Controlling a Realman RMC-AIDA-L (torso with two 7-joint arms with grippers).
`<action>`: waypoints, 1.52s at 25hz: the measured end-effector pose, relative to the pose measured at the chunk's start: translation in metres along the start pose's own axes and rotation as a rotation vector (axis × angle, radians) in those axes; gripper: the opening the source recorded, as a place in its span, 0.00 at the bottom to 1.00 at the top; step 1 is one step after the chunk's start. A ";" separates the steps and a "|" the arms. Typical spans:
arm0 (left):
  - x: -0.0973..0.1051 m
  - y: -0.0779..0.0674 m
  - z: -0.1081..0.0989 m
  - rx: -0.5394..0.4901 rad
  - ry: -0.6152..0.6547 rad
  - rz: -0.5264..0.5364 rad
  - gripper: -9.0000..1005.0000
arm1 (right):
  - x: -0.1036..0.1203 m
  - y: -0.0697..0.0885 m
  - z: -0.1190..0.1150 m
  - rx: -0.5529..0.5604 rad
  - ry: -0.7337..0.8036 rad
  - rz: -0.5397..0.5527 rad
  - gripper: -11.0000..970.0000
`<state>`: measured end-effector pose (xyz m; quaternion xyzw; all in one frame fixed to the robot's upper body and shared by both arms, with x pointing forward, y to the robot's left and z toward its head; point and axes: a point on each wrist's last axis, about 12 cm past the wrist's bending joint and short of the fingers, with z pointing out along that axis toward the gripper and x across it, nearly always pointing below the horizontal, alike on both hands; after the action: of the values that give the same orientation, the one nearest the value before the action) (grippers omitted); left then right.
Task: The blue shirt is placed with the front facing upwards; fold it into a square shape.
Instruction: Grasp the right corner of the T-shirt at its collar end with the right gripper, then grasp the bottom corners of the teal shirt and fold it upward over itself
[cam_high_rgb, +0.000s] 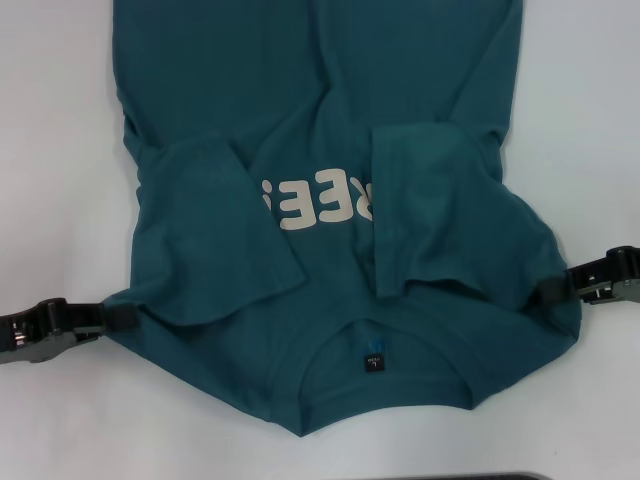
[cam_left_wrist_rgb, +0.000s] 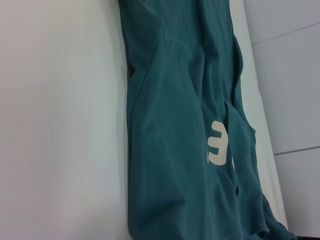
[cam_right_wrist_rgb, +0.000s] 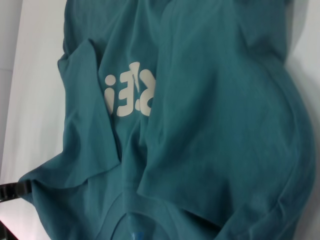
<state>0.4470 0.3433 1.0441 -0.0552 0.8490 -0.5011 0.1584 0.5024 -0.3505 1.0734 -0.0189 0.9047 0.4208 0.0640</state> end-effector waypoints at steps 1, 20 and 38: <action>0.000 0.000 0.000 0.000 0.000 0.000 0.04 | 0.000 -0.001 -0.001 0.004 -0.001 0.006 0.43; 0.000 -0.003 -0.009 -0.004 0.076 0.014 0.04 | 0.003 0.002 -0.036 0.149 0.162 0.029 0.07; 0.031 -0.006 -0.028 -0.084 0.256 0.014 0.03 | 0.016 0.002 -0.050 0.216 0.265 0.060 0.07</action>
<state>0.4087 0.3556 1.0553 0.0086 0.8828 -0.4669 0.0501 0.4810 -0.3866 1.1048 -0.0402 0.9453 0.3168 -0.0669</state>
